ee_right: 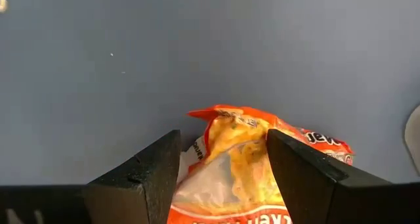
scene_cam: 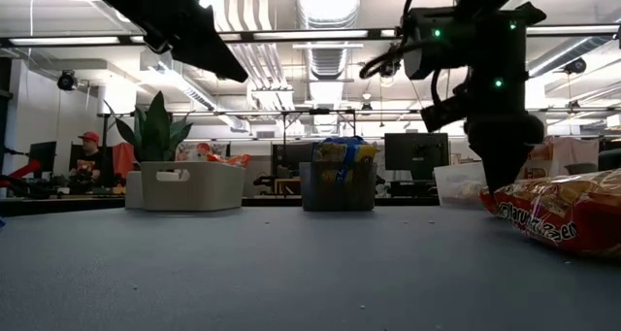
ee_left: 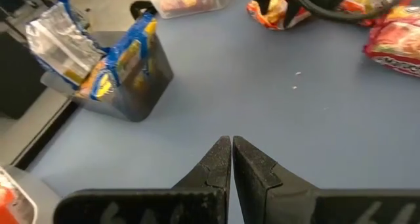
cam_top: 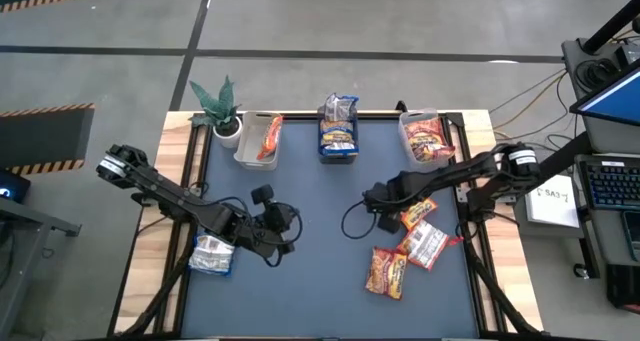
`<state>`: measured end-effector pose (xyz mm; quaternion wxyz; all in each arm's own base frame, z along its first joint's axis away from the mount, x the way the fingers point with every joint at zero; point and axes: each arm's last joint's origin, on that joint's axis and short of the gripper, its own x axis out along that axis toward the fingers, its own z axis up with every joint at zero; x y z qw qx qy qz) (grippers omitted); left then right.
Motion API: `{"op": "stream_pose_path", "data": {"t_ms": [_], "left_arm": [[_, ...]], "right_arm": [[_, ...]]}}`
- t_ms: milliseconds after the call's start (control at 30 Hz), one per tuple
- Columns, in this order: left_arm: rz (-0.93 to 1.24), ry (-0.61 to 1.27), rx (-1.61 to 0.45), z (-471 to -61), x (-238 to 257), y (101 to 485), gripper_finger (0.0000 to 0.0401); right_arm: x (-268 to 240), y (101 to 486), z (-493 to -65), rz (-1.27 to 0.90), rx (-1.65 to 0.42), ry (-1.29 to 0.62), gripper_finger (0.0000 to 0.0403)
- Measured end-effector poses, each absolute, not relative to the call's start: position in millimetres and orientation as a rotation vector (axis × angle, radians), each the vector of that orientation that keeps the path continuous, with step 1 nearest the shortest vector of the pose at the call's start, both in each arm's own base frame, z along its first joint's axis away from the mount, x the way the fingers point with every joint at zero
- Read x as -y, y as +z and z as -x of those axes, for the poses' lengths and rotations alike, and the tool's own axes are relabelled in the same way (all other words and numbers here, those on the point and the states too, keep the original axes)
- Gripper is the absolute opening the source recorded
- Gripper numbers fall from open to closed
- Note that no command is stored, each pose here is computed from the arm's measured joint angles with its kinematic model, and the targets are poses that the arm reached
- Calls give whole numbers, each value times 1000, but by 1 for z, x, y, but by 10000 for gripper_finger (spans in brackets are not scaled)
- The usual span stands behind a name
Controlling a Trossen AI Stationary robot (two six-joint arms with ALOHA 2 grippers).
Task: Sort Maruchan noodles
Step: Put the orange pack noodle into the gray bin
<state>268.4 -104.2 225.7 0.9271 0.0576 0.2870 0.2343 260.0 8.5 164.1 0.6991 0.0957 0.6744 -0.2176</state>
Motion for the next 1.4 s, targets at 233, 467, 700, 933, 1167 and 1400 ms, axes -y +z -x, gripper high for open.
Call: {"op": "stream_pose_path", "data": {"t_ms": [233, 467, 700, 933, 1167, 1400], "left_arm": [[-134, 508, -580, -268, 103, 226, 0], [-143, 508, -581, -268, 103, 226, 0], [-208, 560, -537, -261, 104, 235, 0], [-201, 561, -520, -255, 101, 245, 0], [-204, 557, -526, -253, 101, 245, 0], [-193, 556, -529, -252, 101, 244, 0]], "right_arm": [[-10, 156, -262, -156, -1530, -498, 167], [-10, 158, -263, -145, -1505, -476, 54], [-11, 167, -278, -149, -1391, -425, 14], [-15, 192, -318, -167, -1069, -262, 13], [-21, 208, -353, -168, -661, -10, 13], [-25, 184, -381, -72, -521, 75, 13]]}}
